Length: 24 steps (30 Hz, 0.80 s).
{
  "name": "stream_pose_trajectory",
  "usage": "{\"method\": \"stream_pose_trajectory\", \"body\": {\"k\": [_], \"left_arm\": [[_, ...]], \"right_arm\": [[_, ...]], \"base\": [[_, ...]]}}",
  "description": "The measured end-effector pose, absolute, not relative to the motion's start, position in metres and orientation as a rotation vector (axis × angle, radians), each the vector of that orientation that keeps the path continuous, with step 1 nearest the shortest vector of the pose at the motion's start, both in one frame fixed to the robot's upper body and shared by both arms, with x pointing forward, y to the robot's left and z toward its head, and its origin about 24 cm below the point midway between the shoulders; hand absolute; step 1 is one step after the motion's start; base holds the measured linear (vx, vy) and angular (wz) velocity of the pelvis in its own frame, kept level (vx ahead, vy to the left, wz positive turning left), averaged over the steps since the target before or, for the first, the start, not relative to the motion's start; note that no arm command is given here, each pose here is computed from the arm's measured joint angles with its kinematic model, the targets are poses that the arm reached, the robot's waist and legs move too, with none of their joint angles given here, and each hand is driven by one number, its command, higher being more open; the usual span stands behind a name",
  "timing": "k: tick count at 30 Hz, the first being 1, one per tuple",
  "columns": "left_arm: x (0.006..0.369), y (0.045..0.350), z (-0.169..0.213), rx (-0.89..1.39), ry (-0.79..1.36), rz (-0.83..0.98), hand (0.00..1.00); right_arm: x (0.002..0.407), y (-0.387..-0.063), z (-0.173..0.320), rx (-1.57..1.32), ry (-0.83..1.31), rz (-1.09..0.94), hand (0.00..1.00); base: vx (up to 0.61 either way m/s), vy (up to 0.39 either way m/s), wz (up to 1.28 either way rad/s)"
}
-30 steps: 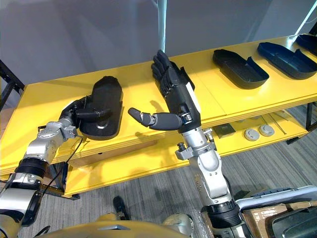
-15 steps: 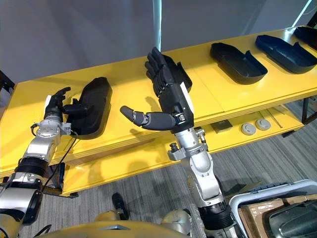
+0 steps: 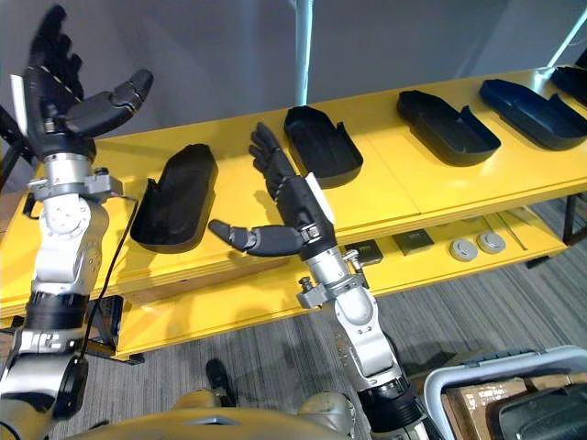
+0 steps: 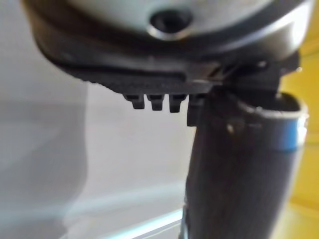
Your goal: Walk over and take three plastic housings, then place them on the shelf
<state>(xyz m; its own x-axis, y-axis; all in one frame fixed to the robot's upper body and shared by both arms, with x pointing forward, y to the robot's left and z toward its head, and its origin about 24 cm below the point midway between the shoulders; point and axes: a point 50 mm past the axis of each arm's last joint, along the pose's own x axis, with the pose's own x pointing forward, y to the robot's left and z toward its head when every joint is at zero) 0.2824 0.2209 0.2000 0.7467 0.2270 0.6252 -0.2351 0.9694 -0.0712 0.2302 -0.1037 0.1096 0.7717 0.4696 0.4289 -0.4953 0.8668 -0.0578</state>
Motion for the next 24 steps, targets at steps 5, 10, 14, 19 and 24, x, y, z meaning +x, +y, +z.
{"method": "stream_pose_trajectory", "body": {"k": [5,10,14,19,24], "left_arm": [[0.239,0.237,0.142,0.016,-0.515,0.359,1.00],[0.202,0.259,0.094,0.078,-0.292,0.474,1.00],[0.188,0.257,0.079,0.070,-0.220,0.442,1.00],[0.179,0.250,0.074,0.020,-0.184,0.335,1.00],[0.179,0.244,0.065,-0.086,-0.116,0.198,1.00]], "right_arm": [[0.230,-0.103,0.107,0.053,-0.440,0.484,1.00],[0.222,-0.107,0.093,0.055,-0.388,0.379,1.00],[0.221,-0.117,0.100,-0.001,-0.474,0.207,1.00],[0.219,-0.151,0.115,-0.006,-0.611,0.002,1.00],[0.212,-0.165,0.117,-0.024,-0.618,-0.062,1.00]], "base": [[-0.02,-0.014,0.30],[0.03,-0.017,0.22],[0.01,-0.002,0.02],[-0.03,0.003,-0.04],[-0.01,-0.003,-0.05]]}}
